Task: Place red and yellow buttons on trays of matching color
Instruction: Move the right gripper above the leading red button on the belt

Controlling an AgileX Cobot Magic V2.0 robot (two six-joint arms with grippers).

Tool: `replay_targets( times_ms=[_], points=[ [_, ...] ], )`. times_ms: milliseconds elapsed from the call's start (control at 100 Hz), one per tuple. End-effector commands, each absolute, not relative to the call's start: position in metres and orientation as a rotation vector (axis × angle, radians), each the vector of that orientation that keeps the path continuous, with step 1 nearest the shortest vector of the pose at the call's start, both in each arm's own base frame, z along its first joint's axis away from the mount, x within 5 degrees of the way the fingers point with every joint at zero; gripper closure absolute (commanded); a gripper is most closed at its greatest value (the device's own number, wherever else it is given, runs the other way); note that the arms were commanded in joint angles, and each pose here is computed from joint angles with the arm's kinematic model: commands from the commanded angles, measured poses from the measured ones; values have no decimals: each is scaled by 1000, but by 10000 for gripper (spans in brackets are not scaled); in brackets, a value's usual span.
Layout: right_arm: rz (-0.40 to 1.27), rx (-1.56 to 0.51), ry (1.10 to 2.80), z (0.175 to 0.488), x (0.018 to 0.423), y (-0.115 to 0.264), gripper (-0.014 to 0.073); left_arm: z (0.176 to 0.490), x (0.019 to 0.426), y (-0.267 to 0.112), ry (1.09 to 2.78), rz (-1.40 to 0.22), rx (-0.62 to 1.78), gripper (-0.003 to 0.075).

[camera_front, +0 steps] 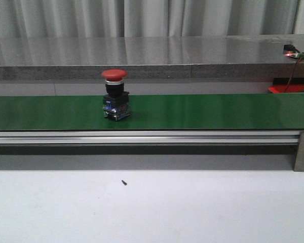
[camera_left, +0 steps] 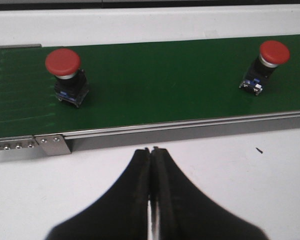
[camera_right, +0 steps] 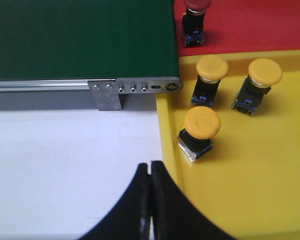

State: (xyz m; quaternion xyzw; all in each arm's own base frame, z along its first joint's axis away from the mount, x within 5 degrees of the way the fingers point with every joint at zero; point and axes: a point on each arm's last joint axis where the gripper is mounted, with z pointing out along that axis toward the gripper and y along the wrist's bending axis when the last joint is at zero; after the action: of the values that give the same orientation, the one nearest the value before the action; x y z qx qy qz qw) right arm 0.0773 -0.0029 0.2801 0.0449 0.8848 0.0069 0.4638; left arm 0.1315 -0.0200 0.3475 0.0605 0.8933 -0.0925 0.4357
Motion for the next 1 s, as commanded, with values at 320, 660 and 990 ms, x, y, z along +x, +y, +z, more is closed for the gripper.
replay_targets(
  times_ms=[320, 660, 990],
  points=[
    [8, 113, 2092, 293, 81, -4, 662, 348, 96, -22, 2066, -247, 144, 740],
    [10, 109, 2119, 301, 92, -5, 662, 331, 70, -22, 2025, -248, 147, 740],
    [9, 74, 2187, 334, 138, -9, 662, 332, 66, -22, 2005, -246, 149, 740]
  ],
)
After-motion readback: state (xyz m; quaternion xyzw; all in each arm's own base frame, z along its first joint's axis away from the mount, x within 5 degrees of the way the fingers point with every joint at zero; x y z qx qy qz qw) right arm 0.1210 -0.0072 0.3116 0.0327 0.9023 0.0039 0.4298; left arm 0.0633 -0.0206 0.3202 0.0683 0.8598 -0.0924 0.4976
